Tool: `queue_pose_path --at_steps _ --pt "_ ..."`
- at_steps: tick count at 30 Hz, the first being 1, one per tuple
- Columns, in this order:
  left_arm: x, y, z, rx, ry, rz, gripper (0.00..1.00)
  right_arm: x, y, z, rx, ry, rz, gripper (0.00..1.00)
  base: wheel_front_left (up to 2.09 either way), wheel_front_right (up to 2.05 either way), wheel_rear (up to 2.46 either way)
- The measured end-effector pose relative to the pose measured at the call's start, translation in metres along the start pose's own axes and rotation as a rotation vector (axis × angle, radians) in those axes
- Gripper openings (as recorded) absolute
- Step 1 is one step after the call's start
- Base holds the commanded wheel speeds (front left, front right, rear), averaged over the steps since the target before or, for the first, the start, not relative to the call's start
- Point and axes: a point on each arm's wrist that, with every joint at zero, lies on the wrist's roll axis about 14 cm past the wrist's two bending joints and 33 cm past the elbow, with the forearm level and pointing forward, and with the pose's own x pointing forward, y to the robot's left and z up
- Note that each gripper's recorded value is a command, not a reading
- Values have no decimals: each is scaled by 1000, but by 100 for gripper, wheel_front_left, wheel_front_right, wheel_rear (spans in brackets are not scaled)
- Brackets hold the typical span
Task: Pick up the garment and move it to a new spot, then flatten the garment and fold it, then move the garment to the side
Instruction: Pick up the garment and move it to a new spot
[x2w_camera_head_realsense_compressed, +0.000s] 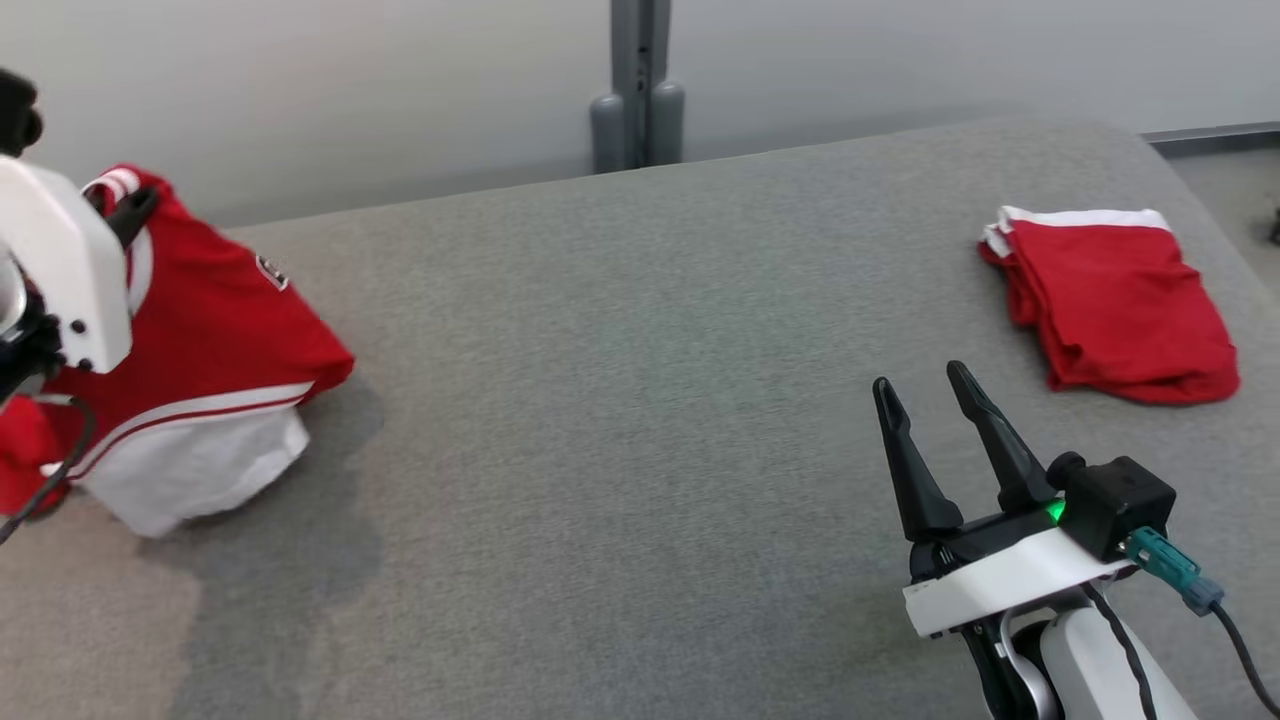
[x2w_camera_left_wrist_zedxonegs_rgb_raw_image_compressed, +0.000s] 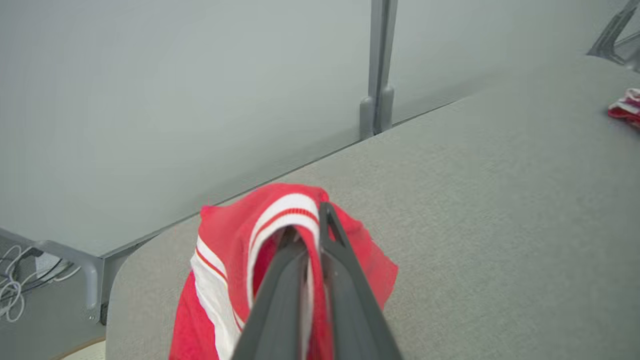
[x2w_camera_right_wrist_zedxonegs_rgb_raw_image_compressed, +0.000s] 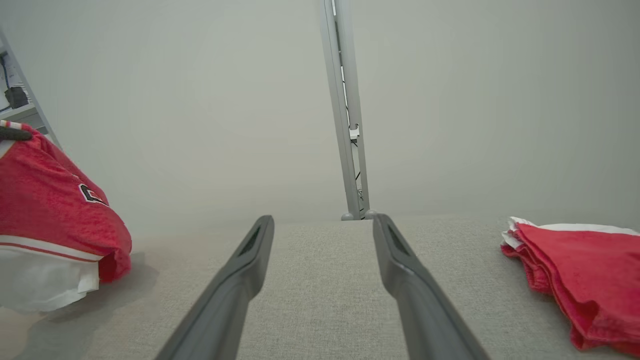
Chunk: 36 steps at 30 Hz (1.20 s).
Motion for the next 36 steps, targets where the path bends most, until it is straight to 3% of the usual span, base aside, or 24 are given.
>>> queue_pose_path --at_steps 10,13,17,24,36 --pt "4 -150 76 124 -198 -373 0 -27 -40 28 -29 -69 -137 100 0 0 0" --pt "-6 -192 98 122 -281 -488 0 -34 -51 35 -41 -83 -173 100 0 0 0" --pt "-22 -223 125 83 -387 -589 0 -39 -59 39 -50 -93 -199 100 0 0 0" --pt "-9 -219 93 9 -317 -591 0 -37 -57 35 -52 -83 -192 100 0 0 0" --pt "32 -131 -61 -180 -17 -307 0 -28 -42 21 -50 -42 -131 100 0 0 0"
